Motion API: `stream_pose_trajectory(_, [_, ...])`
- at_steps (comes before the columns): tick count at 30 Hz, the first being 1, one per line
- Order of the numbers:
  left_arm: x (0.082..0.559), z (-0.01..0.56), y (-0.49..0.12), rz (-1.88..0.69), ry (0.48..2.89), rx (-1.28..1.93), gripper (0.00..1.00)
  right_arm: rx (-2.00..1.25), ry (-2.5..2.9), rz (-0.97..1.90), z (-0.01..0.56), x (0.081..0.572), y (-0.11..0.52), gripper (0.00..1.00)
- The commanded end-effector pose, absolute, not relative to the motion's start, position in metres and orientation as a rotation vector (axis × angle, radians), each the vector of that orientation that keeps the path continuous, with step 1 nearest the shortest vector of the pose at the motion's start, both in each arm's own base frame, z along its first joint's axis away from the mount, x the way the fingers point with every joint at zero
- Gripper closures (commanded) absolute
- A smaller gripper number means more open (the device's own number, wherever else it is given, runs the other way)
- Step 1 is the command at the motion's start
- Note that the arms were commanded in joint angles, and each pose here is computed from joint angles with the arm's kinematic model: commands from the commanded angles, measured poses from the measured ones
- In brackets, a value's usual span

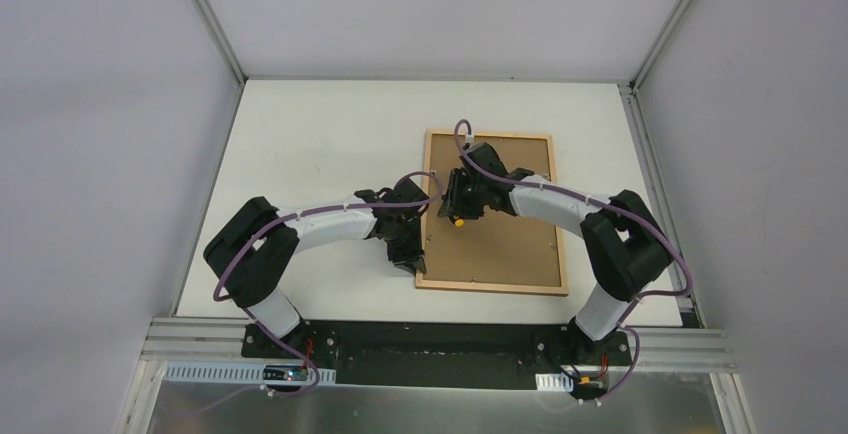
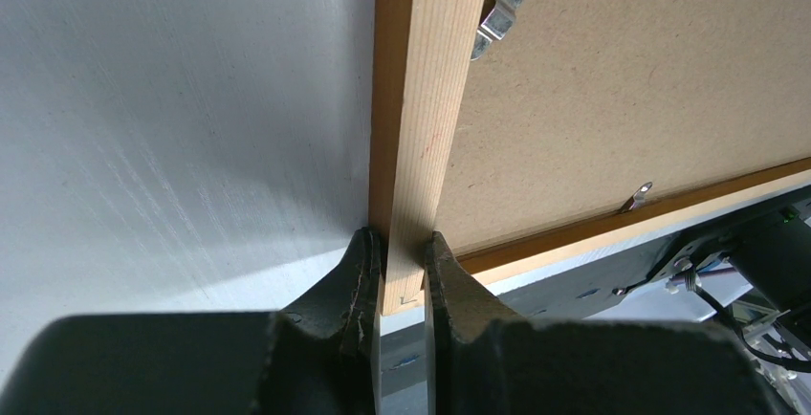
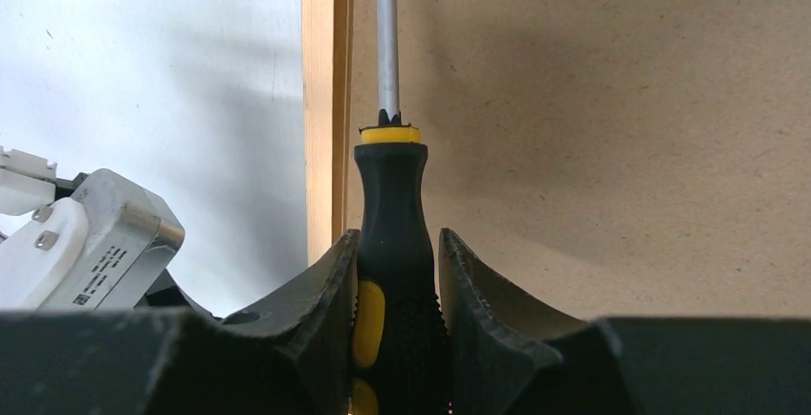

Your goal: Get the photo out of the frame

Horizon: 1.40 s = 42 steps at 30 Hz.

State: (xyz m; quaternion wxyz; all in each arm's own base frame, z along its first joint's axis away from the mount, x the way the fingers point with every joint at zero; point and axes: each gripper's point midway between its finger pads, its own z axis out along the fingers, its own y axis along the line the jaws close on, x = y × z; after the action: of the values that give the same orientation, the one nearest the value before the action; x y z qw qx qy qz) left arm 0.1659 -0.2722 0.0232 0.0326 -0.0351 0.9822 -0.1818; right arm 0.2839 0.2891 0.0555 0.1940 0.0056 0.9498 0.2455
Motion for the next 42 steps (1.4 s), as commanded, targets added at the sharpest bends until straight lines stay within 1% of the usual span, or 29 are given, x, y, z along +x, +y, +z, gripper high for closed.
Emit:
stream_pose_trajectory(1, [0.14,-0.003,-0.249,-0.402,3.15,-0.16,1.0,0.011,2.604,0.72,0.072,0.294,0.304,1.0])
stream_pose_trajectory(9, [0.141,-0.003,-0.251,-0.411,3.157,-0.15,1.0,0.043,2.619,0.62,0.06,0.305,0.299,1.0])
stream_pose_trajectory(13, [0.139,-0.004,-0.251,-0.409,3.163,-0.155,1.0,0.076,2.617,0.572,0.048,0.328,0.307,1.0])
stream_pose_trajectory(15, [0.139,-0.005,-0.251,-0.408,3.167,-0.168,1.0,0.138,2.592,0.442,0.05,0.342,0.295,1.0])
stream_pose_trajectory(17, [0.138,-0.006,-0.252,-0.409,3.169,-0.169,1.0,0.172,2.563,0.4,0.057,0.348,0.289,1.0])
stream_pose_trajectory(21, [0.138,-0.006,-0.252,-0.417,3.164,-0.172,1.0,0.155,2.564,0.514,0.076,0.349,0.295,1.0])
stream_pose_trajectory(24, [0.14,-0.005,-0.253,-0.419,3.161,-0.166,1.0,0.128,2.526,0.713,0.121,0.348,0.303,1.0])
stream_pose_trajectory(26, [0.142,-0.005,-0.254,-0.415,3.157,-0.161,1.0,0.122,2.503,0.772,0.156,0.346,0.294,1.0])
stream_pose_trajectory(28, [0.142,-0.008,-0.252,-0.399,3.157,-0.168,1.0,0.081,2.52,0.78,0.179,0.338,0.28,1.0])
stream_pose_trajectory(30, [0.144,-0.01,-0.251,-0.381,3.155,-0.162,1.0,0.038,2.591,0.771,0.184,0.32,0.264,1.0])
stream_pose_trajectory(34, [0.15,-0.013,-0.235,-0.302,3.145,-0.148,1.0,-0.055,2.744,0.762,0.171,0.262,0.232,1.0])
stream_pose_trajectory(37, [0.158,-0.014,-0.213,-0.218,3.155,-0.111,1.0,-0.053,2.818,0.744,0.154,0.22,0.211,1.0])
stream_pose_trajectory(40, [0.171,-0.014,-0.186,-0.092,3.175,-0.031,1.0,-0.021,2.827,0.749,0.144,0.195,0.198,1.0])
stream_pose_trajectory(42, [0.184,-0.01,-0.174,-0.07,3.193,0.012,1.0,-0.004,2.827,0.738,0.145,0.186,0.192,1.0])
